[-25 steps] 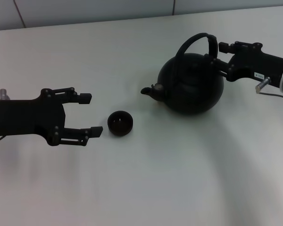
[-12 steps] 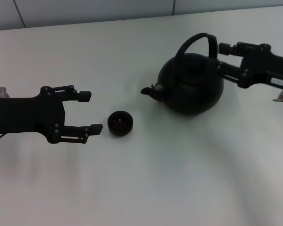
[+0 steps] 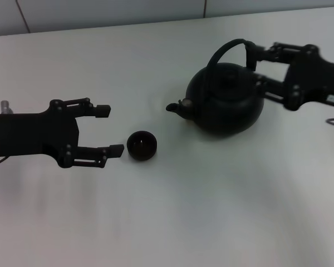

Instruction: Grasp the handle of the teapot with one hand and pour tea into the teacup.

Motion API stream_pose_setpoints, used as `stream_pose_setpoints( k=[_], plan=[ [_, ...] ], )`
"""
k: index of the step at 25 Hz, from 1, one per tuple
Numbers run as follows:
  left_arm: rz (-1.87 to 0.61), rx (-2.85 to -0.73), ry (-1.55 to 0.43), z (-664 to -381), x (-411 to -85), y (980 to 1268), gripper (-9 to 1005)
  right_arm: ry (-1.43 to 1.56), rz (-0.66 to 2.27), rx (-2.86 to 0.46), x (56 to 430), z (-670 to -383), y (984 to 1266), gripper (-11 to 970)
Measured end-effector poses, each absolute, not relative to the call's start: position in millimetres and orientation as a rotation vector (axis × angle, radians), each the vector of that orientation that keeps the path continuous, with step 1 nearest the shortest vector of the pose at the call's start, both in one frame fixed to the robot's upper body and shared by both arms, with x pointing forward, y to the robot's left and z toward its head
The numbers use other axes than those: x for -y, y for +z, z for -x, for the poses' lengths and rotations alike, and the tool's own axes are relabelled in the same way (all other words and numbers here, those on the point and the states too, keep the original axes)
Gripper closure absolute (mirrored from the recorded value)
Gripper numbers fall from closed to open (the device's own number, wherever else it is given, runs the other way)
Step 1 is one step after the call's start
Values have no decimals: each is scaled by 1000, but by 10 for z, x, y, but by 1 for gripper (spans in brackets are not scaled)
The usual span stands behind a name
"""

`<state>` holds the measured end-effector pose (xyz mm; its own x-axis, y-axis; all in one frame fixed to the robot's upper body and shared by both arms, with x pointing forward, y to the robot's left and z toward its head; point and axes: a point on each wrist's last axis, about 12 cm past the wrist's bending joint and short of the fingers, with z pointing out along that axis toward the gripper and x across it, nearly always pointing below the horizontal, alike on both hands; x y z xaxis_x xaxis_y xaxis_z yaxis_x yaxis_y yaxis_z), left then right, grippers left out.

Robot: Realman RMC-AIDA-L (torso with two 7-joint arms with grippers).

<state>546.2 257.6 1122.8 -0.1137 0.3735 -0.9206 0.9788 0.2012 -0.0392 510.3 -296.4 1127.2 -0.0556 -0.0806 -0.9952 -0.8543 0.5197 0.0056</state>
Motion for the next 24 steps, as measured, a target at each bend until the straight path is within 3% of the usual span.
stream_pose_setpoints(
  k=[9, 24],
  plan=[
    [-1231, -1527, -978, -5455, -2519, 11348, 136, 851, 999, -1453, 2663, -5289, 11232, 458],
    [-1131, -1556, -978, -5475, -2561, 11270, 136, 879, 1039, -1415, 2495, -5426, 11248, 457]
  ],
)
